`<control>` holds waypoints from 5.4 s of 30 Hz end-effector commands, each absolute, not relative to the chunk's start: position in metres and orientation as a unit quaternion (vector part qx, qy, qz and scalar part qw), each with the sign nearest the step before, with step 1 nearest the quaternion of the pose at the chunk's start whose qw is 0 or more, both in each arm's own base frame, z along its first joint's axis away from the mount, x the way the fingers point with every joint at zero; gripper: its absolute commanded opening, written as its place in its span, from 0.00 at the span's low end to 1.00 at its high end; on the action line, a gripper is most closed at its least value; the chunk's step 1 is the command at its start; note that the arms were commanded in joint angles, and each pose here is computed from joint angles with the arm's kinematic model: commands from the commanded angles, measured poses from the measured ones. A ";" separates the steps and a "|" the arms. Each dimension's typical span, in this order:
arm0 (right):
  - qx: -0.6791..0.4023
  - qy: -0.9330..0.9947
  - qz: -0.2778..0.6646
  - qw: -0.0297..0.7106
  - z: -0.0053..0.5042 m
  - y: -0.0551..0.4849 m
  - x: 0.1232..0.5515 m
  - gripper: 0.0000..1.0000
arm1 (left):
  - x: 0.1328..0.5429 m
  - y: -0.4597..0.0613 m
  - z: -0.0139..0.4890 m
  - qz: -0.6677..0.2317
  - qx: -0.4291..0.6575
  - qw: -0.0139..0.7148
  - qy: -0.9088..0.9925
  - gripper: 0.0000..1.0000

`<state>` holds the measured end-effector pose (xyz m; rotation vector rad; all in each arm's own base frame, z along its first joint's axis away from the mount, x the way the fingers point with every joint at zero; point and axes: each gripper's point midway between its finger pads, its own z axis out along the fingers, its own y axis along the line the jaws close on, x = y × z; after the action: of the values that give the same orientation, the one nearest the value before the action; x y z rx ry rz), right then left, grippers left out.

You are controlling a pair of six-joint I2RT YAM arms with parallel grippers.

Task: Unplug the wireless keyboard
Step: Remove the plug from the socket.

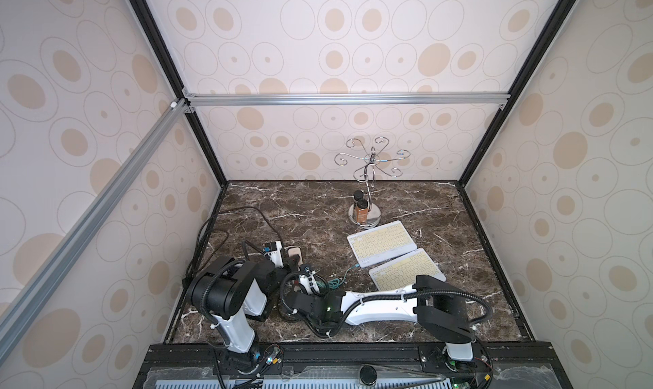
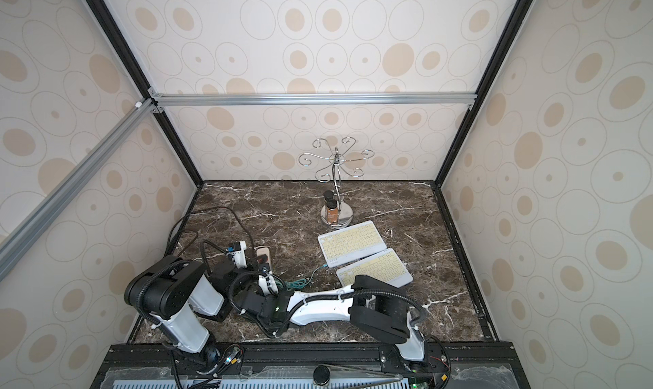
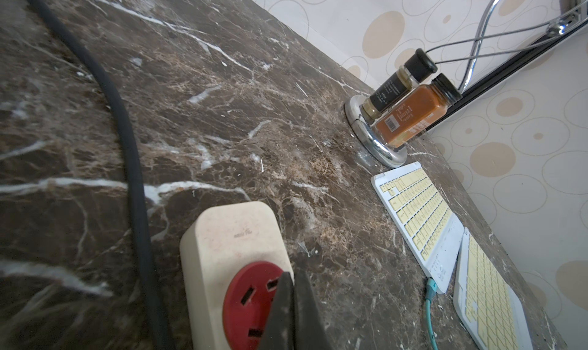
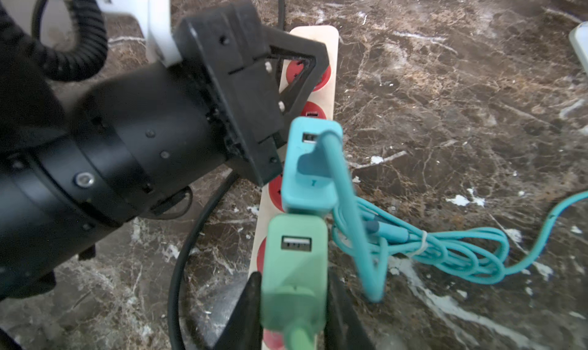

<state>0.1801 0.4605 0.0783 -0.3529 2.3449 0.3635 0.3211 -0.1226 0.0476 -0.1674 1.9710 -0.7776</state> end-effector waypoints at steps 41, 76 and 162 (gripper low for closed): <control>-0.146 0.908 0.162 0.359 0.083 0.465 0.165 0.00 | 0.287 -0.120 -0.001 -0.300 -0.075 0.397 0.864 0.00; -0.175 0.897 0.159 0.373 0.105 0.476 0.163 0.00 | 0.288 -0.119 -0.001 -0.295 -0.074 0.399 0.865 0.00; -0.125 0.890 0.211 0.385 0.104 0.471 0.184 0.00 | 0.288 -0.119 -0.003 -0.292 -0.072 0.398 0.867 0.00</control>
<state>0.1801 0.4573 0.0798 -0.3954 2.3244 0.3404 0.3177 -0.1212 0.0476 -0.1610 1.9783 -0.7662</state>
